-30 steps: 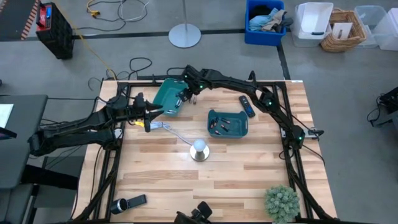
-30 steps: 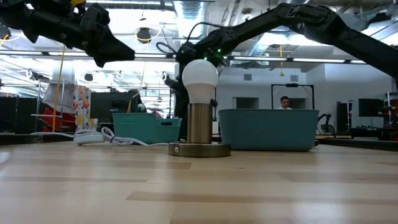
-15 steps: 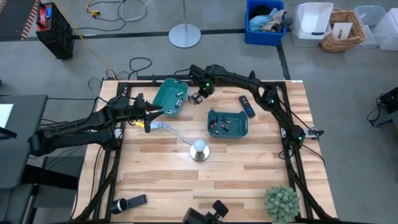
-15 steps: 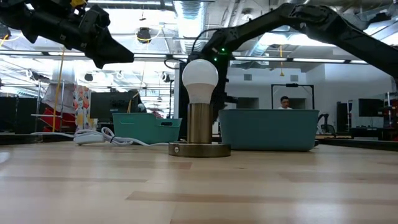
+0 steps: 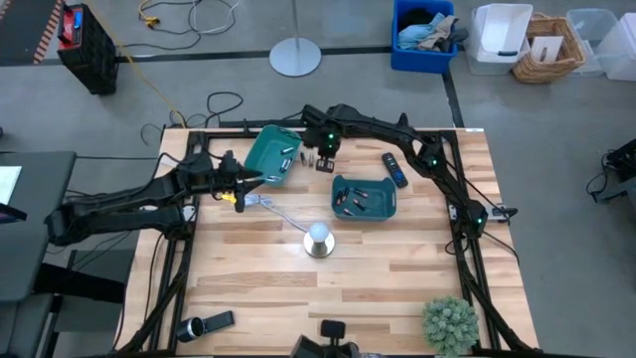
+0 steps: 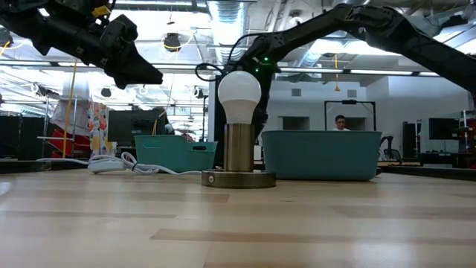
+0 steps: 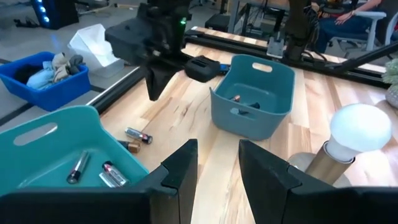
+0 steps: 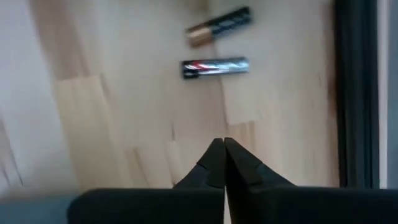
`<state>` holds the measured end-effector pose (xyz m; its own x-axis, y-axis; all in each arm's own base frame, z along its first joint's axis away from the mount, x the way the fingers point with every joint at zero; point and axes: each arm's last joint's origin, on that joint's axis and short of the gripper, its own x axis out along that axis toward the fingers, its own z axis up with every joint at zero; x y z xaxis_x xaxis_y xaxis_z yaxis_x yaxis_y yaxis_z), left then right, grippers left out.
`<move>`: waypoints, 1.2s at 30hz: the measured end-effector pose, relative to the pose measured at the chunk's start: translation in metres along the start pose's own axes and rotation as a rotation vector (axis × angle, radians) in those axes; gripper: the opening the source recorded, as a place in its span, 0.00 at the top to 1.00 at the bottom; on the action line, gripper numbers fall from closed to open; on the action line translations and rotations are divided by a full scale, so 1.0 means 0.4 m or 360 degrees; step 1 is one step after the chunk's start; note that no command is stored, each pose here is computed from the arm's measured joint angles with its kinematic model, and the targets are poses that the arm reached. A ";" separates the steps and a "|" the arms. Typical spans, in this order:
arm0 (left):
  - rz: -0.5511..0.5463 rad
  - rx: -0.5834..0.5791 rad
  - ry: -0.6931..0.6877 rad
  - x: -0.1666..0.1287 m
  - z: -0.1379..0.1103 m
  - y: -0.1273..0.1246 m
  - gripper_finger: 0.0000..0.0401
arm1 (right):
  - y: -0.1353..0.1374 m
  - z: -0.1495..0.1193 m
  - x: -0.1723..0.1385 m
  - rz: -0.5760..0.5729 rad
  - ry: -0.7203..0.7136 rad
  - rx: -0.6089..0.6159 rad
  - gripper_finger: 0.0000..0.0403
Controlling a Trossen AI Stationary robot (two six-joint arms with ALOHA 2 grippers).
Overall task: Sort batteries
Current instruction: Put the silver battery into the green bin
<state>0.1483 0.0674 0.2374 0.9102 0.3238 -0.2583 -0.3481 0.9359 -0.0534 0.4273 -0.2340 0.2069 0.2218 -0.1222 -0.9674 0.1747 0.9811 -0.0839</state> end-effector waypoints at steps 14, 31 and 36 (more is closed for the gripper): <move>0.0002 -0.0039 0.0044 0.018 -0.007 0.002 0.72 | 0.032 0.001 -0.008 -0.0018 0.0062 -0.0357 0.53; 0.0008 -0.0034 0.0178 0.070 -0.035 0.008 0.72 | 0.073 0.055 -0.018 -0.0092 -0.0173 0.0094 0.30; 0.0008 -0.0043 0.0189 0.069 -0.037 0.008 0.72 | 0.049 0.072 -0.073 -0.0115 -0.0280 0.0223 0.30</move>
<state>0.1691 0.0773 0.2157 0.8759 0.3085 -0.3710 -0.3601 0.9297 -0.0770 0.4518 -0.2157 0.2404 0.3658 -0.2278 -0.9024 0.3251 0.9398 -0.1055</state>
